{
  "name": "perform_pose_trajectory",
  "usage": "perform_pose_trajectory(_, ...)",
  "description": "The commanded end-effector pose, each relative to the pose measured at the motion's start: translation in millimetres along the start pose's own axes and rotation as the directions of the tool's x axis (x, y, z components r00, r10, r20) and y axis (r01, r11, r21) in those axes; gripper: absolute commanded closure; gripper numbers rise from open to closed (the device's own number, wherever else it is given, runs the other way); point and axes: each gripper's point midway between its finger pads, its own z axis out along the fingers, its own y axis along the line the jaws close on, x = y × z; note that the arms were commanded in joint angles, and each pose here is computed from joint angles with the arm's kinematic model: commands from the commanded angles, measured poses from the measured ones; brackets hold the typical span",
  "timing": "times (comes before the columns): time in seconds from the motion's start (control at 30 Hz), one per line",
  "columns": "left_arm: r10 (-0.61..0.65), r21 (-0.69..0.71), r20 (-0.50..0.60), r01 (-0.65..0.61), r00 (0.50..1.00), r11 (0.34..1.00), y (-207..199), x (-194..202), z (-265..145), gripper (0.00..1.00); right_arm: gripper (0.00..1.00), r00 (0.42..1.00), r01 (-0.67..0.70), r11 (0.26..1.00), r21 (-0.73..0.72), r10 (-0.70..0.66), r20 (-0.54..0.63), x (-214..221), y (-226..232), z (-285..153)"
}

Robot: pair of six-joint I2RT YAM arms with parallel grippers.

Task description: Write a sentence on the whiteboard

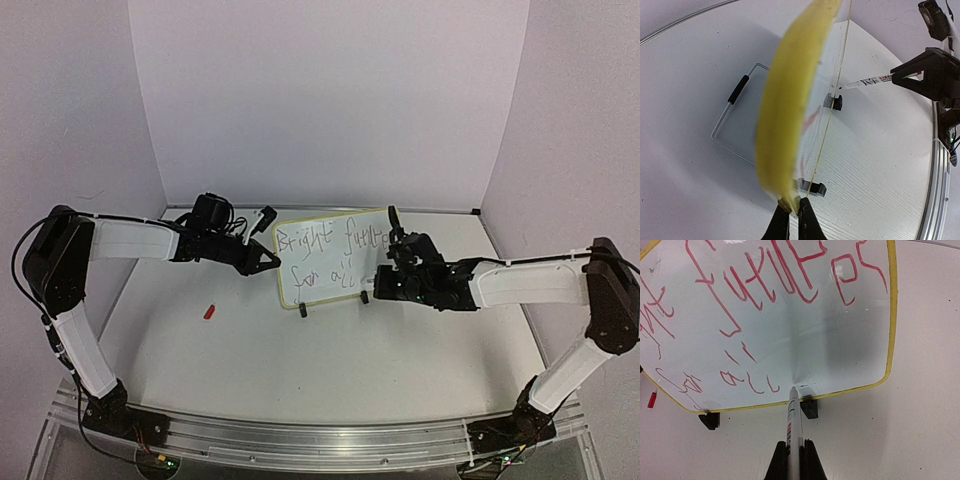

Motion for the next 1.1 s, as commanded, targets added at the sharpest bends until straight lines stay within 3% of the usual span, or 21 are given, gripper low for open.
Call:
perform_pose_trajectory(0.0,0.025,-0.099,-0.020,-0.027,0.999,0.995,17.6,-3.3,-5.6,1.00,1.00,0.999,-0.026,1.000,0.005,0.026,0.046,-11.1,1.0,5.9)
perform_pose_trajectory(0.5,0.023,-0.098,-0.021,-0.025,1.000,0.995,18.3,-2.5,-4.6,1.00,1.00,0.998,-0.026,1.000,0.013,0.026,0.062,-13.0,0.1,7.6)
perform_pose_trajectory(0.7,0.015,-0.105,-0.018,-0.017,1.000,0.994,19.1,-2.6,-5.5,0.99,1.00,0.997,-0.042,0.998,-0.047,0.045,0.061,-16.6,6.5,-7.5)
perform_pose_trajectory(0.83,0.005,-0.107,-0.019,-0.007,1.000,0.994,19.4,0.3,-5.1,0.86,1.00,0.995,-0.053,0.997,-0.060,0.058,0.085,-21.4,1.0,-27.5)
perform_pose_trajectory(1.07,-0.010,-0.127,-0.009,0.009,1.000,0.992,20.1,6.4,-9.1,0.56,1.00,0.989,-0.042,0.999,-0.012,0.043,0.142,-35.1,-17.5,-61.1)
